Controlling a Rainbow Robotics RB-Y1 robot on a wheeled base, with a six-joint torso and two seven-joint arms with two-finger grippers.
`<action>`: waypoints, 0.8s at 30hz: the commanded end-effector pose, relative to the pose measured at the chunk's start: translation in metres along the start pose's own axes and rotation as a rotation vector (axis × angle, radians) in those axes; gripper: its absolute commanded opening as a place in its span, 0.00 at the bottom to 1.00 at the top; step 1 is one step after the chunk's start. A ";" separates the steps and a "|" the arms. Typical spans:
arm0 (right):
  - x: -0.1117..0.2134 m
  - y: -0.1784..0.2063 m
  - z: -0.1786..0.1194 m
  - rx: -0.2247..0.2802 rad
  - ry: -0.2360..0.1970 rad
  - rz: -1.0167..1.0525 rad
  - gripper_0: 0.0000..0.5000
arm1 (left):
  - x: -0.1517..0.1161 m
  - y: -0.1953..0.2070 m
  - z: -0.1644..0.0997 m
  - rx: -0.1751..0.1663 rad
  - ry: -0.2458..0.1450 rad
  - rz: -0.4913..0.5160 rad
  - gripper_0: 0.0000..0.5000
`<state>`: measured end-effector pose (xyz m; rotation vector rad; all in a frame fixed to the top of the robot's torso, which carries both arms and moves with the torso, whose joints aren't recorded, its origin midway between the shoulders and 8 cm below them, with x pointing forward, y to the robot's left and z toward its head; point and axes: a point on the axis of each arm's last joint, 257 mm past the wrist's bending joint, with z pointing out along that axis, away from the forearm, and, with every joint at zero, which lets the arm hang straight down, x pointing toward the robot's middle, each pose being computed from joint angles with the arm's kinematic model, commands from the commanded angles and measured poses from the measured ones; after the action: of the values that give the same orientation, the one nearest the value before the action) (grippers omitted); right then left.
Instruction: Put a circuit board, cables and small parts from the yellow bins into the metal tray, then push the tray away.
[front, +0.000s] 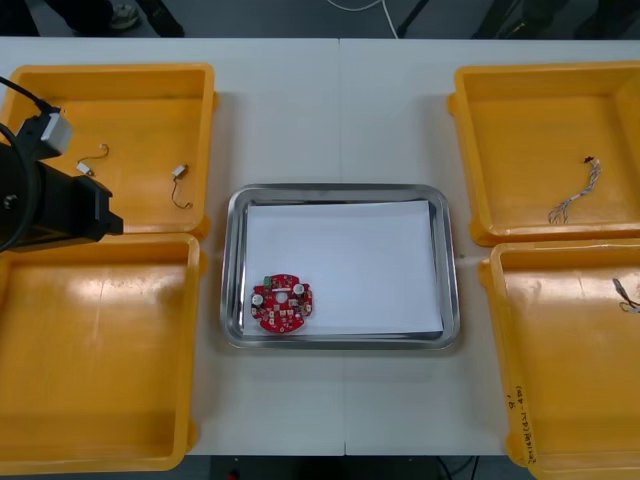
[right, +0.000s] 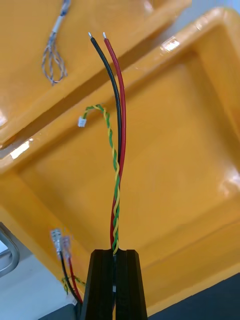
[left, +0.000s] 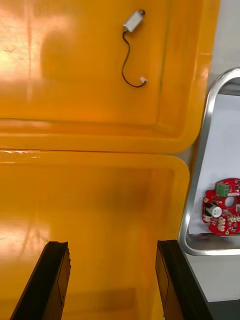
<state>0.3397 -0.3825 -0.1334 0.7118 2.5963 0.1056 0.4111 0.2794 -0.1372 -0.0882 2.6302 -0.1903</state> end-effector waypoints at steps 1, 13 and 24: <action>-0.015 0.020 -0.012 0.039 -0.059 -0.262 0.00 | -0.015 0.031 -0.014 -0.042 -0.012 0.116 1.00; -0.006 0.071 -0.012 -0.014 -0.045 -0.578 0.00 | -0.038 0.061 -0.009 -0.055 0.034 0.035 1.00; 0.014 0.123 -0.010 -0.058 -0.032 -0.797 0.00 | -0.068 0.069 -0.003 -0.027 0.026 0.062 1.00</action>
<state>0.3763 -0.2786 -0.1235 -0.2169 2.6813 -0.0121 0.4487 0.3379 -0.1500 -0.2225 2.7356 -0.2254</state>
